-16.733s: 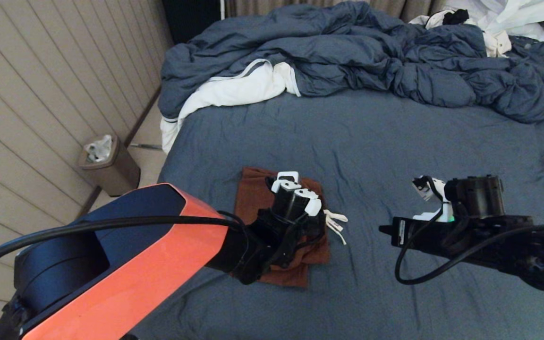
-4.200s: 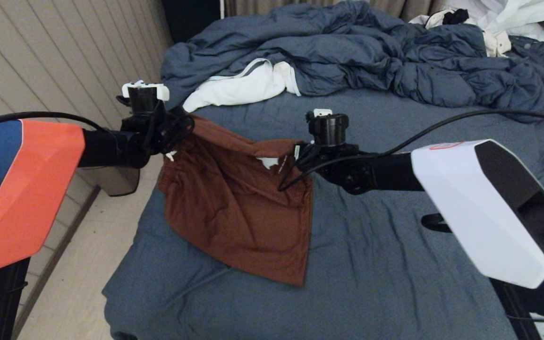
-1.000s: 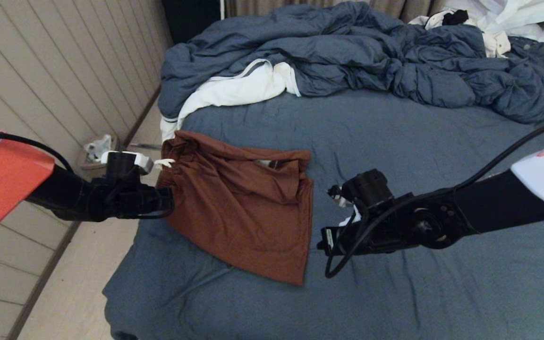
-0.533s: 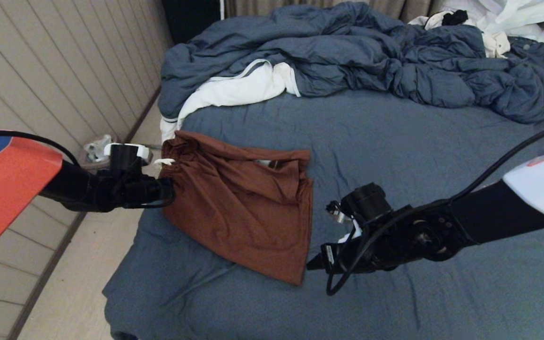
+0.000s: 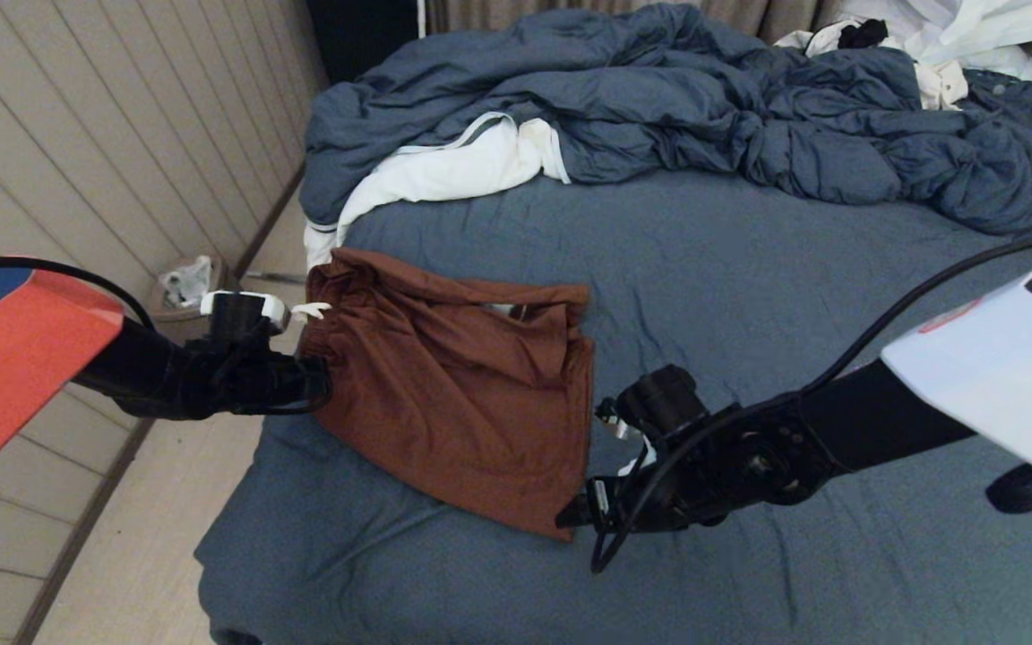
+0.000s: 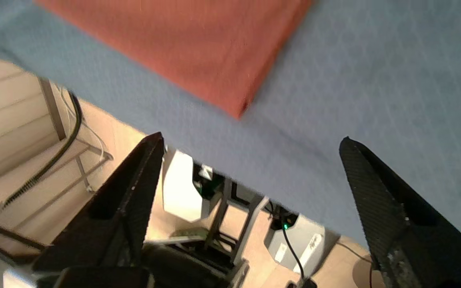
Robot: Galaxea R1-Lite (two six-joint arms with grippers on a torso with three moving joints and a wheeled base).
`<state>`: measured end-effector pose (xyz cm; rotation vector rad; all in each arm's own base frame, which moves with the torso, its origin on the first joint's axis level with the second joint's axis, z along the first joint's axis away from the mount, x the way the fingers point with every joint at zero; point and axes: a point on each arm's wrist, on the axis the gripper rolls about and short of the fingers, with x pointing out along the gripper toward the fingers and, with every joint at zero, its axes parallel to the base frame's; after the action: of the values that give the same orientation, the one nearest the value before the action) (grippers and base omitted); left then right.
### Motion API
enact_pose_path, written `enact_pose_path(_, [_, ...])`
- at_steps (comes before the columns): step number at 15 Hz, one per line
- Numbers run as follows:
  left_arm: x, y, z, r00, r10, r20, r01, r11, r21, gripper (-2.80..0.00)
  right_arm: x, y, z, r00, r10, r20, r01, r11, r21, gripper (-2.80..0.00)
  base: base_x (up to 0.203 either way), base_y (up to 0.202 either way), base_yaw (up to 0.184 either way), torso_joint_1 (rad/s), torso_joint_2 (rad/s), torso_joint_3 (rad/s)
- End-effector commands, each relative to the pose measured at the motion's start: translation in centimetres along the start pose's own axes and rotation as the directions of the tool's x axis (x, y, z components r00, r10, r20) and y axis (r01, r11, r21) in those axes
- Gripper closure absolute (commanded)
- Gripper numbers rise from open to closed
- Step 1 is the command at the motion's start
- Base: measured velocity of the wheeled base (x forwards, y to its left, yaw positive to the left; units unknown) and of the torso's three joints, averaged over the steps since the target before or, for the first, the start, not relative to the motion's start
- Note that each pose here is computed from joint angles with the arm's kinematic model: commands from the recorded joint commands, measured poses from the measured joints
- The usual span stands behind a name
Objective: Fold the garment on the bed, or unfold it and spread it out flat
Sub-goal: Unford the brown shorts
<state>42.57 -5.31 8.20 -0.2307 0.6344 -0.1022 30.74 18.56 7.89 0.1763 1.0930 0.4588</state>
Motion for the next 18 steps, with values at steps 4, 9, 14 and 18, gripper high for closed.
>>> enact_pose_path(4, [0.3,0.0,0.1,1.000,-0.003,0.004,0.003,1.000,-0.012,0.00,2.7,1.4,0.7,1.000,0.011,-0.011,-0.011,1.000,0.001,-2.80,0.000,0.000,0.000,0.000,0.00,0.000])
enact_pose_path(9, [0.5,-0.1,0.4,0.999,-0.013,0.033,0.014,0.999,-0.031,0.00,3.8,3.2,0.8,0.998,-0.055,0.036,0.057,0.998,-0.037,-2.80,0.000,0.000,0.000,0.000,0.00,0.000])
enact_pose_path(14, [1.3,0.0,0.1,1.000,-0.010,0.028,0.011,0.999,-0.031,0.00,4.9,3.3,1.1,0.995,-0.082,0.048,0.084,0.995,-0.044,-2.80,0.000,0.000,0.000,0.000,0.00,0.000])
enact_pose_path(18, [0.7,0.0,0.3,0.999,-0.009,0.033,0.010,1.000,-0.030,0.00,4.9,3.6,1.5,0.995,-0.076,0.060,0.079,0.996,-0.048,-2.80,0.000,0.000,0.000,0.000,0.00,0.000])
